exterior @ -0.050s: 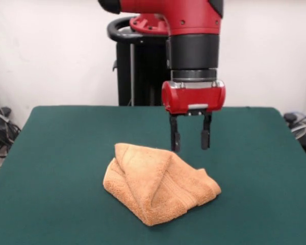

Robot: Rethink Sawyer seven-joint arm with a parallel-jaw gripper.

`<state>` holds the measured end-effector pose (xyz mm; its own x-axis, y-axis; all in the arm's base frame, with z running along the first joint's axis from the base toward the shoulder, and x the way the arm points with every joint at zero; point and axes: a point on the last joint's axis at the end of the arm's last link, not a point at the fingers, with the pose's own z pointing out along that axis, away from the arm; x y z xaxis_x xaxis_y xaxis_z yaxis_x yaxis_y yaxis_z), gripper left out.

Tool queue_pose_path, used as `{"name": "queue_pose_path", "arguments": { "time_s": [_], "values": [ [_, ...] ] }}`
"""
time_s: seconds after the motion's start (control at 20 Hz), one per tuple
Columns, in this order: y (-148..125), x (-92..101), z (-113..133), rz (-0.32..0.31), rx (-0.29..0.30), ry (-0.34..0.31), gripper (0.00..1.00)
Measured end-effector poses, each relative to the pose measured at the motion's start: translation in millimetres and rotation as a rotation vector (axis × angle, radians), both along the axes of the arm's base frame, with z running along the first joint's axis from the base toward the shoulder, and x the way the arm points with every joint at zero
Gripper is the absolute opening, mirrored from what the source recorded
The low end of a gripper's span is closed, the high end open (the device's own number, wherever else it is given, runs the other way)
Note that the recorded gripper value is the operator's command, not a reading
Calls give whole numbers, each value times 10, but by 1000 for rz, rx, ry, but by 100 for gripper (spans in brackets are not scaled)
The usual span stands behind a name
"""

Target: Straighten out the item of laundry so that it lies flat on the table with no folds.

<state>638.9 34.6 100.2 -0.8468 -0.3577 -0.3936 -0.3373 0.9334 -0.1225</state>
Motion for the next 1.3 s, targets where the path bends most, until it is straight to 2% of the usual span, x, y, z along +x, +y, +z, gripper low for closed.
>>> {"name": "queue_pose_path", "arguments": {
  "time_s": [0.25, 0.45, 0.7, 1.05, 1.3],
  "values": [
    [-18, 160, -102, 126, -64, -42, 100],
    [-174, 238, -267, 230, -126, -28, 100],
    [-369, 230, -491, 380, -196, 40, 100],
    [-480, 127, -716, 613, -236, 140, 100],
    [-469, 61, -786, 726, -255, 188, 100]
  ]
}}
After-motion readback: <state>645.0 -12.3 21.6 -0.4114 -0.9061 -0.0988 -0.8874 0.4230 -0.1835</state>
